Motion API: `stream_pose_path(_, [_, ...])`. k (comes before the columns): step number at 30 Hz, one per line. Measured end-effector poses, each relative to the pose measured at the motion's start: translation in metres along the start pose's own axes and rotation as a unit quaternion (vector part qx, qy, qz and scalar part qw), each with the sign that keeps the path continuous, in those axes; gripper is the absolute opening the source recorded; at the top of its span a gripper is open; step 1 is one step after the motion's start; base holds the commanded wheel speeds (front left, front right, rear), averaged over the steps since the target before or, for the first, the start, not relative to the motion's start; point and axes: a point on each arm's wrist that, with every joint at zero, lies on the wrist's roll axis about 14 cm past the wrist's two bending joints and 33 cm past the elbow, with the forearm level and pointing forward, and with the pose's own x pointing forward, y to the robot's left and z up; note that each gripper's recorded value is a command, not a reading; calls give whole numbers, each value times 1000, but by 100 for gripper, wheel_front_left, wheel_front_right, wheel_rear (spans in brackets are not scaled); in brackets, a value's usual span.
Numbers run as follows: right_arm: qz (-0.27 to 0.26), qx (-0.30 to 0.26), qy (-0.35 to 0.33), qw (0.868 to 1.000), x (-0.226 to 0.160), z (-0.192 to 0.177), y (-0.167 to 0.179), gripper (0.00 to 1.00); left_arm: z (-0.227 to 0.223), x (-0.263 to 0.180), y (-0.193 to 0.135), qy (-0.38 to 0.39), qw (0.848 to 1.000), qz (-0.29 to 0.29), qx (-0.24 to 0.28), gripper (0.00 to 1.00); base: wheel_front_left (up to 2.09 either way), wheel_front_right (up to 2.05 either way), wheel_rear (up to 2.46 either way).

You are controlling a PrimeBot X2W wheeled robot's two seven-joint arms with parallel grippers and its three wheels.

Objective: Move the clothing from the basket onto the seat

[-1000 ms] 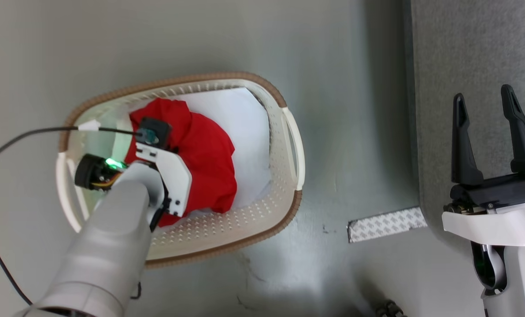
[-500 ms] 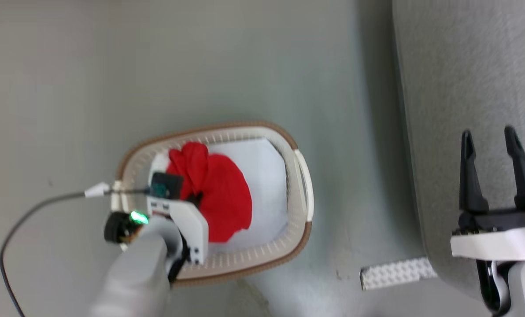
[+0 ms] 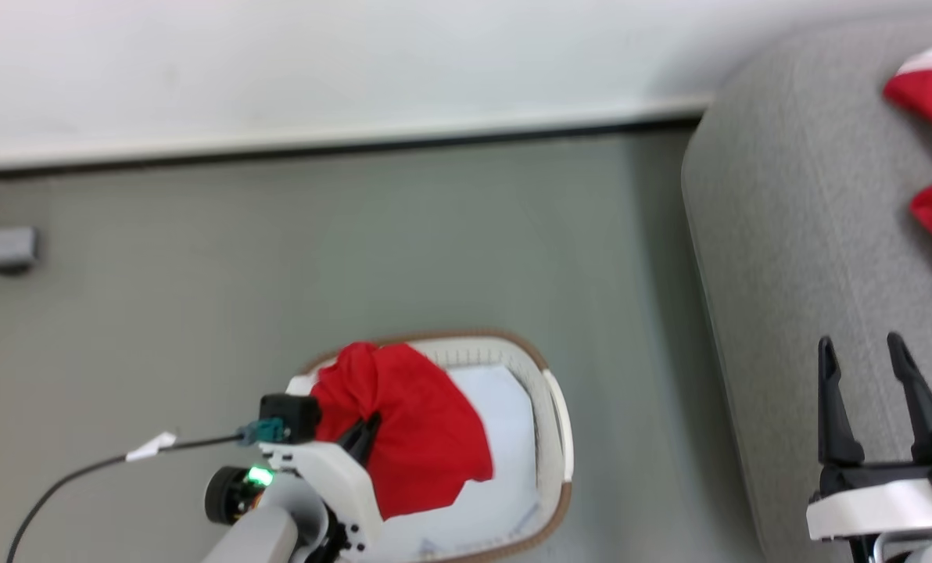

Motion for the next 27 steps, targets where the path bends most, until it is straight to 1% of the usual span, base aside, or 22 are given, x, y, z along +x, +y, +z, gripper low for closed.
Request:
stream_pose_path(6, [8,-7,-19,1000,-19,17,4,100,38,-37,0,-78,997,17,-5,0,0,0,0])
stream_pose_path(13, [22,-15,-32,999,-42,27,11,100,69,-91,0,-165,985,50,-13,0,0,0,0])
stream_pose_path(15, [28,-17,-33,999,-48,28,13,100,73,-108,1,-183,981,61,-8,0,0,0,0])
stream_pose_path(22, [39,-18,-43,998,-69,33,14,100,75,-165,12,-237,965,109,-19,0,0,0,0])
stream_pose_path(27, [43,-15,-51,998,-78,36,15,100,70,-195,17,-255,957,132,-30,0,0,0,0])
